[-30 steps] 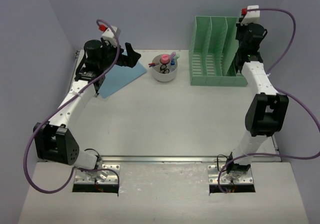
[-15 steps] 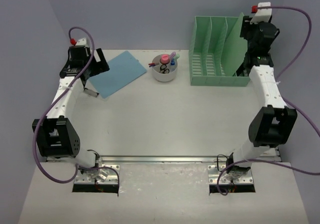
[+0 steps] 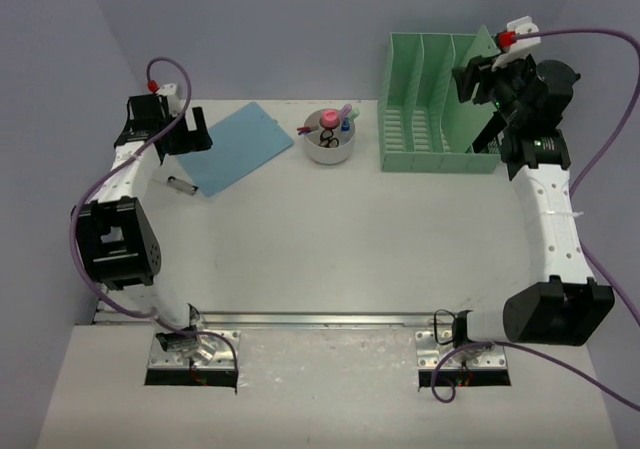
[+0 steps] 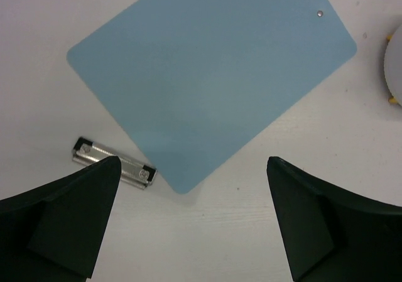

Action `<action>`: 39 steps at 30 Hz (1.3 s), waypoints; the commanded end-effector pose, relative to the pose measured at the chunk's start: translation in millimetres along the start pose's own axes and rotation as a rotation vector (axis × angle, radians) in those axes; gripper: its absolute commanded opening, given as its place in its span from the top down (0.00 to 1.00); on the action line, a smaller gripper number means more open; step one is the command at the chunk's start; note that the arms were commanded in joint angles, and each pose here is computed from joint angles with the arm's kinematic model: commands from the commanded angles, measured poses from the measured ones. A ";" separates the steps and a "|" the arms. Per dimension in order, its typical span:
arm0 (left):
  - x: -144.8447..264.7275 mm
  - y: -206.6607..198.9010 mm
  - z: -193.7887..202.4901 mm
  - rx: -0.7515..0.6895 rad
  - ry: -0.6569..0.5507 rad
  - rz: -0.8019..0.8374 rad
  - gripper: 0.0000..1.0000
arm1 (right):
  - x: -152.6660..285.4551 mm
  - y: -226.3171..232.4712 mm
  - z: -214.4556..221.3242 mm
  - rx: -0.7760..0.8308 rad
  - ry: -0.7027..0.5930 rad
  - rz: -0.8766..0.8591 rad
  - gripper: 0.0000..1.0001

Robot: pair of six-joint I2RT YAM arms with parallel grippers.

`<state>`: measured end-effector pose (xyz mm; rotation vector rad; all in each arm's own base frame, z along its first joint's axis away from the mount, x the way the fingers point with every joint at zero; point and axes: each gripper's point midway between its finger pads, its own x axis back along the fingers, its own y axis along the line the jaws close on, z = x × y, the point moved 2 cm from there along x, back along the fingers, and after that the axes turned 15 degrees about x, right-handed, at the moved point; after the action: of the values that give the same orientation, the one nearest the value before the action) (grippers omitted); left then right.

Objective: Organize the desk

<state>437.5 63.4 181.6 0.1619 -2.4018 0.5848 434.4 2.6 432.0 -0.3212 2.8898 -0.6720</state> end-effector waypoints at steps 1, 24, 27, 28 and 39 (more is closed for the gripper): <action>-14.8 -26.9 -36.2 -0.201 -0.074 0.147 0.00 | 10.1 62.1 37.3 -0.200 0.127 -0.250 0.42; -230.0 -51.4 -90.8 0.031 -0.169 0.510 0.01 | 56.0 176.8 90.1 -0.358 0.386 -0.578 0.43; -241.0 -55.6 -70.7 0.020 -0.122 0.518 0.01 | 58.8 176.0 88.0 -0.348 0.384 -0.577 0.43; -241.4 -55.9 -66.1 0.012 -0.107 0.530 0.01 | 59.8 176.1 88.4 -0.348 0.388 -0.577 0.43; -216.7 -30.5 26.1 -0.134 0.281 0.407 0.31 | 61.3 180.6 89.0 -0.355 0.388 -0.610 0.43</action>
<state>640.9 31.4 43.5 -0.4486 -2.3586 0.7175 365.6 104.0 254.0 -1.2552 3.3347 -0.2848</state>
